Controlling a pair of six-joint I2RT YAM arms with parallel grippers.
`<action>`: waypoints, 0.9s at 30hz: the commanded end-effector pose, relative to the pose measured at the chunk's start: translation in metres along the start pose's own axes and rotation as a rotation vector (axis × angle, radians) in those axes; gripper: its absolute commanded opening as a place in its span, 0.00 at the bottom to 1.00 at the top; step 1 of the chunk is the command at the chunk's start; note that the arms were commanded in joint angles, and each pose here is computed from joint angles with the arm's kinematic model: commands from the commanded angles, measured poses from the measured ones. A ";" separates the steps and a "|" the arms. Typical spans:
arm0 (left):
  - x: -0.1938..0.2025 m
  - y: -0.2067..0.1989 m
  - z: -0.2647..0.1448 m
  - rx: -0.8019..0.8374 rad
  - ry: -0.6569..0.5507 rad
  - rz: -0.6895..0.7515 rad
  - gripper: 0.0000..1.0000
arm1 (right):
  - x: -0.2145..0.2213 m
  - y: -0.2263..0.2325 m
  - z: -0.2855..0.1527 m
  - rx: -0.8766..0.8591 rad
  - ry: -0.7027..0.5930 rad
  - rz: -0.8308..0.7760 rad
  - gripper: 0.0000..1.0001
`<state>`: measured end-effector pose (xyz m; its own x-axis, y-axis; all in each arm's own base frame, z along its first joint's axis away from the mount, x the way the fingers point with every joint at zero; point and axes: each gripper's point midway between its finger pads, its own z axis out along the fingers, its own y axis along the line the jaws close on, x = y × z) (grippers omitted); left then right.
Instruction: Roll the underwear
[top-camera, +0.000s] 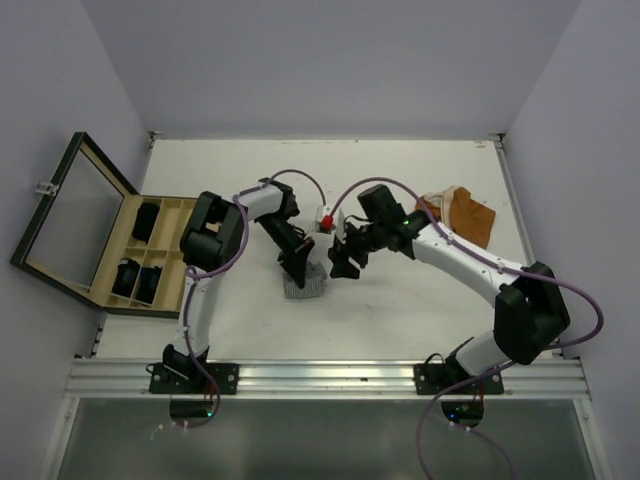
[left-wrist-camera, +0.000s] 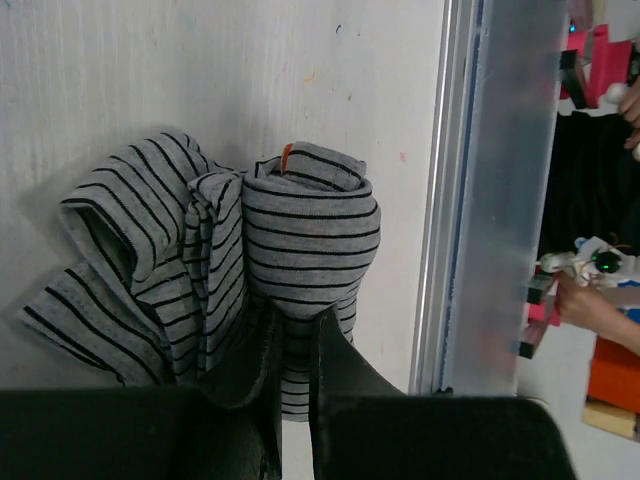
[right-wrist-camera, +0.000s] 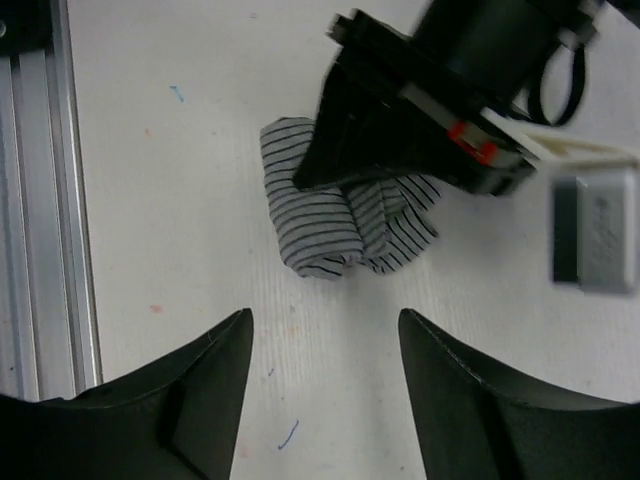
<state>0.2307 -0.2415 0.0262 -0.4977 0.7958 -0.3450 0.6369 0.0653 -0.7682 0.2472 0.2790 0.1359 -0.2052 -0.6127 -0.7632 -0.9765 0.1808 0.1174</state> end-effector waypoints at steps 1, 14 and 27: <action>0.069 0.082 0.014 -0.142 0.297 0.068 0.01 | -0.015 0.006 0.025 0.051 0.005 -0.213 0.65; 0.073 0.095 0.017 -0.123 0.297 0.043 0.01 | 0.008 0.048 0.100 -0.053 0.098 -0.581 0.73; 0.067 0.092 0.020 -0.069 0.259 0.026 0.01 | 0.016 0.053 0.124 0.071 0.104 -0.685 0.61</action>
<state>0.2070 -0.2281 0.0243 -0.5811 0.8104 -0.0744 0.3734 0.1843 -0.9092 0.1838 0.3655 0.0467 0.4015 -0.6842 -0.6088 -0.9151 -0.2722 -0.2976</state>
